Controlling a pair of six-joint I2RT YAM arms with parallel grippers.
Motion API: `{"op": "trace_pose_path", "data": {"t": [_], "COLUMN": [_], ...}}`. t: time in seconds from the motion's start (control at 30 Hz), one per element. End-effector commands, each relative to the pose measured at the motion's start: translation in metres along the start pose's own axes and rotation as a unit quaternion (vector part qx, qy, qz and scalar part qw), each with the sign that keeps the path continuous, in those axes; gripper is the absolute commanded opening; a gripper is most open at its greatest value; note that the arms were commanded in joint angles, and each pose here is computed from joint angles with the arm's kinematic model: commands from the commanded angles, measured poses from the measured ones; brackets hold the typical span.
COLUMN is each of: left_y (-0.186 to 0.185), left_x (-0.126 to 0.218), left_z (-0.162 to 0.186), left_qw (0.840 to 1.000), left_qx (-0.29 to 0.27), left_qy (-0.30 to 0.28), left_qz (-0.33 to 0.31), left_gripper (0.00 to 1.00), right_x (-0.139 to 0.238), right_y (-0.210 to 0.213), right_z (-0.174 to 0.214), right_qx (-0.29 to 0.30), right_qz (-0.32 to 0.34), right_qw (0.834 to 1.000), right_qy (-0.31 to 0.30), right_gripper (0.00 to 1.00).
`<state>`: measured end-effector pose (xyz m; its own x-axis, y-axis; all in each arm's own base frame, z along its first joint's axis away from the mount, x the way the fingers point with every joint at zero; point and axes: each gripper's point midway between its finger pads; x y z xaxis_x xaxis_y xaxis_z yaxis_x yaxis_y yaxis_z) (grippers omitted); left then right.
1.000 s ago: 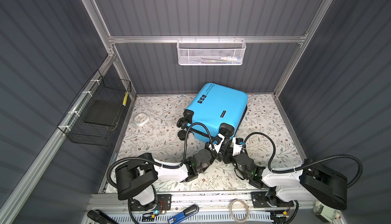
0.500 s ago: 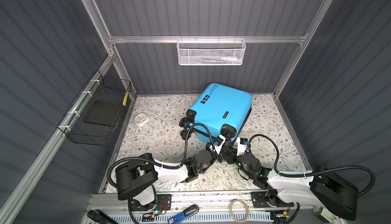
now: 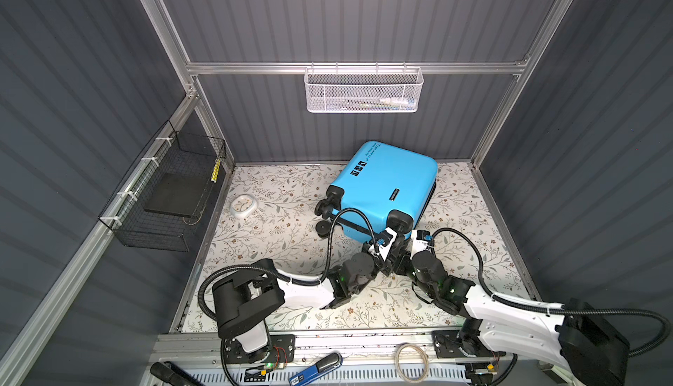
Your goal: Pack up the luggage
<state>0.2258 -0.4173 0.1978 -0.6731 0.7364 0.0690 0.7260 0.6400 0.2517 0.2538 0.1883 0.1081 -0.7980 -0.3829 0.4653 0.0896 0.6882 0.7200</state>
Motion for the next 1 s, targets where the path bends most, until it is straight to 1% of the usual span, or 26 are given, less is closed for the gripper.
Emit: {"op": "trace_pose_path", "data": {"t": [0.0,0.07,0.13,0.27,0.43,0.5,0.57,0.63,0.77,0.97], "left_y": [-0.017,-0.018,-0.02,-0.023,-0.025,-0.025,-0.023,-0.023,-0.022,-0.023], "left_x": [0.0,-0.002,-0.004,-0.006,-0.008,-0.008,-0.007,-0.008,-0.012,-0.018], "left_z": [-0.037,-0.034,-0.03,-0.028,-0.027,-0.029,-0.029,-0.031,-0.036,-0.044], "left_qw": [0.998,0.998,0.998,0.998,0.998,0.998,0.998,0.998,0.999,0.999], "left_qx": [0.011,0.008,0.005,0.009,0.008,0.008,0.007,0.007,0.013,0.01], "left_qy": [-0.057,-0.053,-0.045,-0.042,-0.04,-0.04,-0.039,-0.037,-0.027,-0.011], "left_qz": [0.036,0.039,0.04,0.044,0.049,0.049,0.046,0.045,0.045,0.049], "left_gripper": [0.0,0.0,0.0,0.0,0.0,0.0,0.0,0.0,0.0,0.0], "right_x": [0.007,0.008,0.008,0.01,0.009,0.009,0.012,0.014,0.014,0.027], "right_y": [-0.044,-0.054,-0.06,-0.076,-0.092,-0.095,-0.098,-0.092,-0.078,-0.081], "right_z": [-0.026,-0.032,-0.038,-0.056,-0.073,-0.081,-0.088,-0.09,-0.079,-0.069], "right_qx": [-0.064,-0.081,-0.084,-0.1,-0.098,-0.107,-0.105,-0.102,-0.098,-0.091], "right_qz": [0.085,0.093,0.101,0.115,0.128,0.117,0.127,0.114,0.089,0.105], "right_qw": [0.994,0.992,0.991,0.987,0.983,0.983,0.982,0.985,0.99,0.99], "right_qy": [-0.037,-0.038,-0.037,-0.058,-0.085,-0.09,-0.091,-0.083,-0.04,-0.014], "right_gripper": [0.0,0.0,0.0,0.0,0.0,0.0,0.0,0.0,0.0,0.0]}}
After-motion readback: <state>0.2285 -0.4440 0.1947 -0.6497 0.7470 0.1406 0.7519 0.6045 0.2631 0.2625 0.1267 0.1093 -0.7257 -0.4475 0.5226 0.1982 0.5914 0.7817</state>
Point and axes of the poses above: each gripper's point midway between its finger pads, its own x axis back along the fingers, its own y axis along the line the jaws close on, z = x × y, and after that the axes turned 15 degrees about -x, right-handed
